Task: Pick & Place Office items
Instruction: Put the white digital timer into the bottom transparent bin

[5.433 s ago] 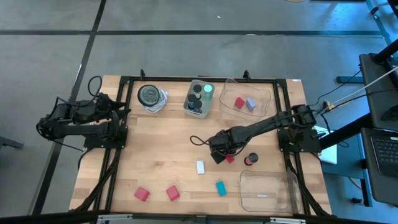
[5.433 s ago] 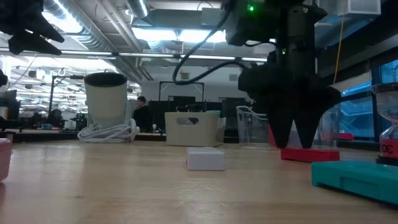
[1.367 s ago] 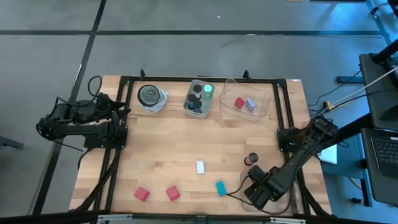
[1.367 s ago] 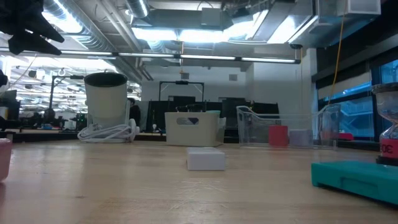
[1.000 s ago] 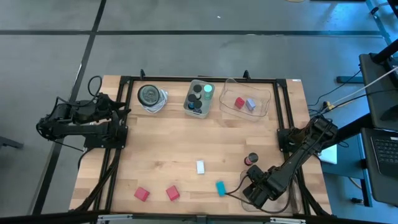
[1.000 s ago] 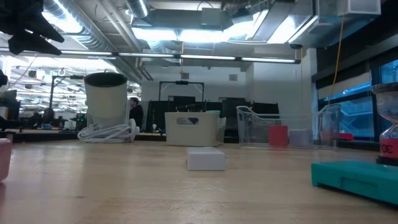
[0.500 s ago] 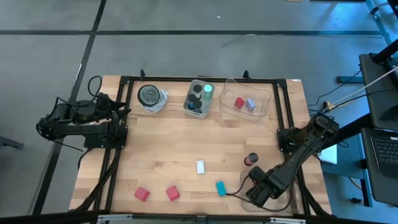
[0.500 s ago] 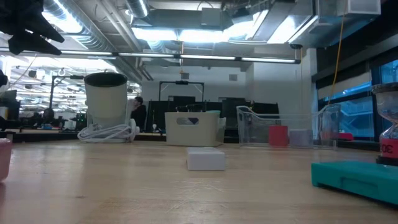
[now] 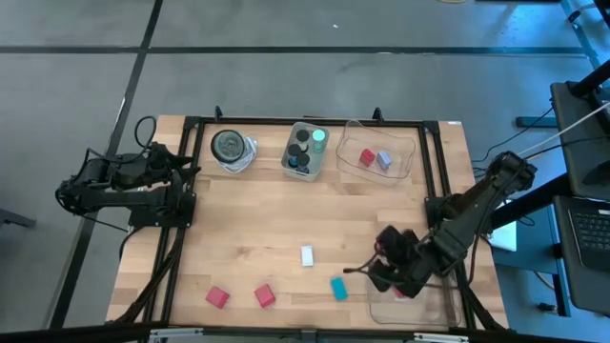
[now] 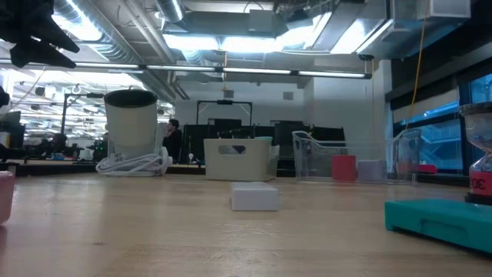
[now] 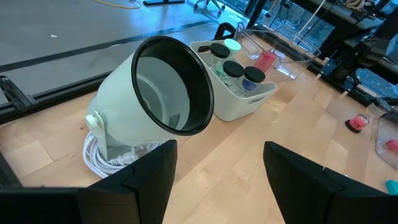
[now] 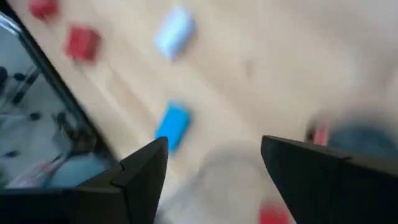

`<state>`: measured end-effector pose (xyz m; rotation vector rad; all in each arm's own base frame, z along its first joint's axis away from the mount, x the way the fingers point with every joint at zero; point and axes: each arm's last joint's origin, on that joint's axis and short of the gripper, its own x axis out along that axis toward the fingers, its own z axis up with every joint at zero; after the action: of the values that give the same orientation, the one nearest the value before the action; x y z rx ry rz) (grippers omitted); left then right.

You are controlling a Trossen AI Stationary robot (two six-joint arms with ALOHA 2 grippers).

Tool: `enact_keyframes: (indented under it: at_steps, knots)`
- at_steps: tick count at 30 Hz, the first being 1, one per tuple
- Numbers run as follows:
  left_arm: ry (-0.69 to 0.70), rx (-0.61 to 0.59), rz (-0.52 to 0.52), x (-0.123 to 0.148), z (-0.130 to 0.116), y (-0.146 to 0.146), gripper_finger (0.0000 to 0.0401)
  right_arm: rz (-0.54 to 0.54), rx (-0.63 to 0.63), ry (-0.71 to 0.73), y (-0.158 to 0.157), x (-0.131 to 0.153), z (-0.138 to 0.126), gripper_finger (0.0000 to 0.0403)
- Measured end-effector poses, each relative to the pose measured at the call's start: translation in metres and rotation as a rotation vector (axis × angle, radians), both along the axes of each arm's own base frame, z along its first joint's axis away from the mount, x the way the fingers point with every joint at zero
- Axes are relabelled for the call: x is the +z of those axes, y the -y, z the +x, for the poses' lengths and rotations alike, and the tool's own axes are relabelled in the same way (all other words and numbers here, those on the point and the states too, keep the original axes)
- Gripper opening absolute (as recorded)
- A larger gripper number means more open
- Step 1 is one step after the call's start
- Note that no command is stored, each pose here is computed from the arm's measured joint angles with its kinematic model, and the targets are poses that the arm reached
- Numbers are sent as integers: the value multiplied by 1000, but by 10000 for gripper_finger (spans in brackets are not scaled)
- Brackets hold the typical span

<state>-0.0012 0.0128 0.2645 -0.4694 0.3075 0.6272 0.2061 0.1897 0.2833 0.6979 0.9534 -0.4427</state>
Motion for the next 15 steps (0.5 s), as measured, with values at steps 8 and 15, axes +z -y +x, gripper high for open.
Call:
enact_keyframes:
  at_steps: [8,15]
  knots:
    - [0,0,0,0,0,0,237,-501,313,143,21,3,39,263]
    - [0,-5,-2,0,0,0,237,-631,666,92,35,-12,78,263]
